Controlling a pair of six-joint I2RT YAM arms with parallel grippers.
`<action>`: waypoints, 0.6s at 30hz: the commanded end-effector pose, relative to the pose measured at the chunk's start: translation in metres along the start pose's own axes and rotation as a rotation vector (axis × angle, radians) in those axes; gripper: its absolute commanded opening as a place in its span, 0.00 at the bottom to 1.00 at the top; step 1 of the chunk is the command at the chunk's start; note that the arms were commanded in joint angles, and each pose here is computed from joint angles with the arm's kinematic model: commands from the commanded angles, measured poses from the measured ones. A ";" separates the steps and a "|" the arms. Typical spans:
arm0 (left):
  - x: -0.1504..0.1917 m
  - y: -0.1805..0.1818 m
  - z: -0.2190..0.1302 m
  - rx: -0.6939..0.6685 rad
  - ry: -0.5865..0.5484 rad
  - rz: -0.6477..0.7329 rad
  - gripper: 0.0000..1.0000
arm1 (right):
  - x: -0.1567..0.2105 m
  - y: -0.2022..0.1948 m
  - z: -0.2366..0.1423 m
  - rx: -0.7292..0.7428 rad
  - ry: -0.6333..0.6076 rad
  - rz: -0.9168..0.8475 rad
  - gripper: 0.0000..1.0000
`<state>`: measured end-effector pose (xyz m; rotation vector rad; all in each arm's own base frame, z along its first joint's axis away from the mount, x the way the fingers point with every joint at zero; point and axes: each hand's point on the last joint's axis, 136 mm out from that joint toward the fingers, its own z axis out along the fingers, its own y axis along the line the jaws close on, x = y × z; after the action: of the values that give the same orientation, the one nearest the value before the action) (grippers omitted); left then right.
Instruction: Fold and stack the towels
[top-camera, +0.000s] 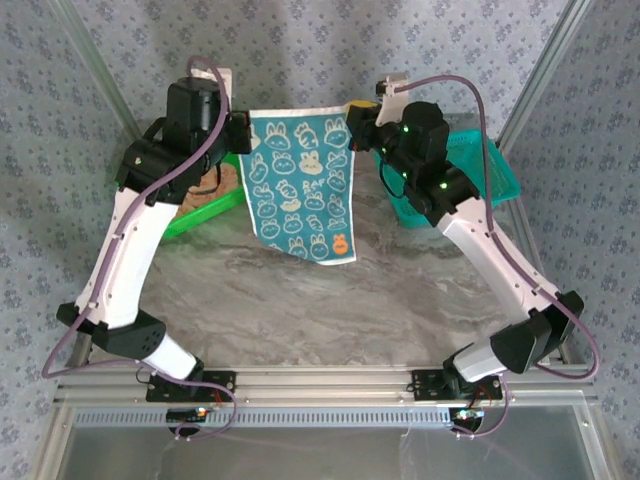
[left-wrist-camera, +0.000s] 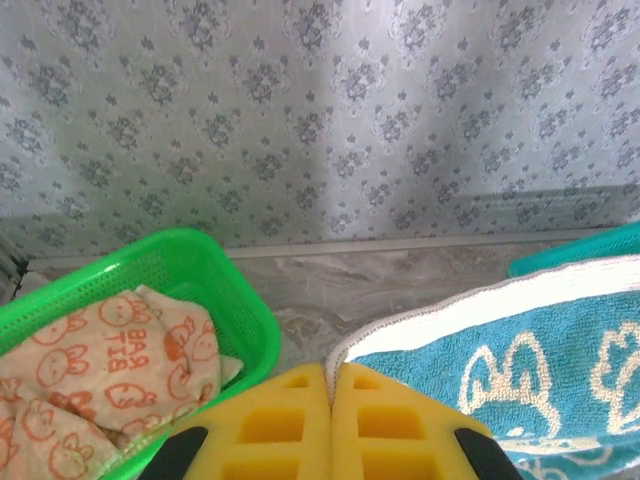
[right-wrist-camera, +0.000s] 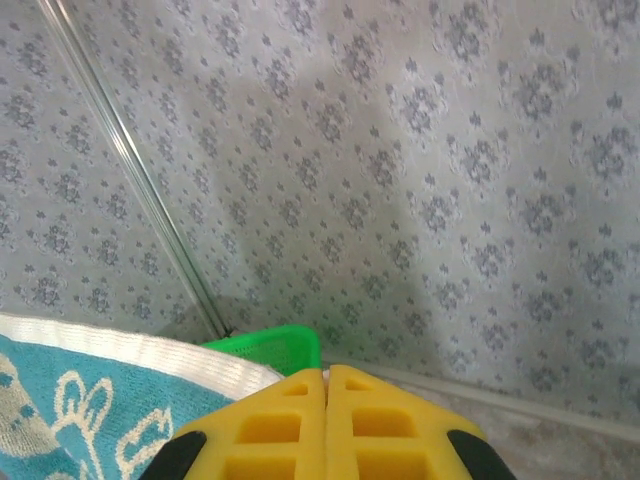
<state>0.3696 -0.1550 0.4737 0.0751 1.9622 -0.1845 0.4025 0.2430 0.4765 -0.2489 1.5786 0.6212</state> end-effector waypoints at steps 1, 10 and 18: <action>-0.040 0.002 -0.024 0.006 -0.134 -0.015 0.00 | -0.043 0.008 -0.004 -0.042 -0.097 -0.097 0.00; -0.064 -0.008 -0.040 0.023 -0.198 -0.029 0.00 | -0.073 0.006 -0.007 -0.101 -0.155 -0.094 0.00; -0.065 -0.025 -0.077 0.089 -0.229 -0.005 0.00 | -0.078 0.024 -0.039 -0.138 -0.180 -0.081 0.00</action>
<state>0.3473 -0.1731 0.5402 0.0949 1.7918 -0.2600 0.4016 0.2325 0.5246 -0.3333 1.4461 0.6420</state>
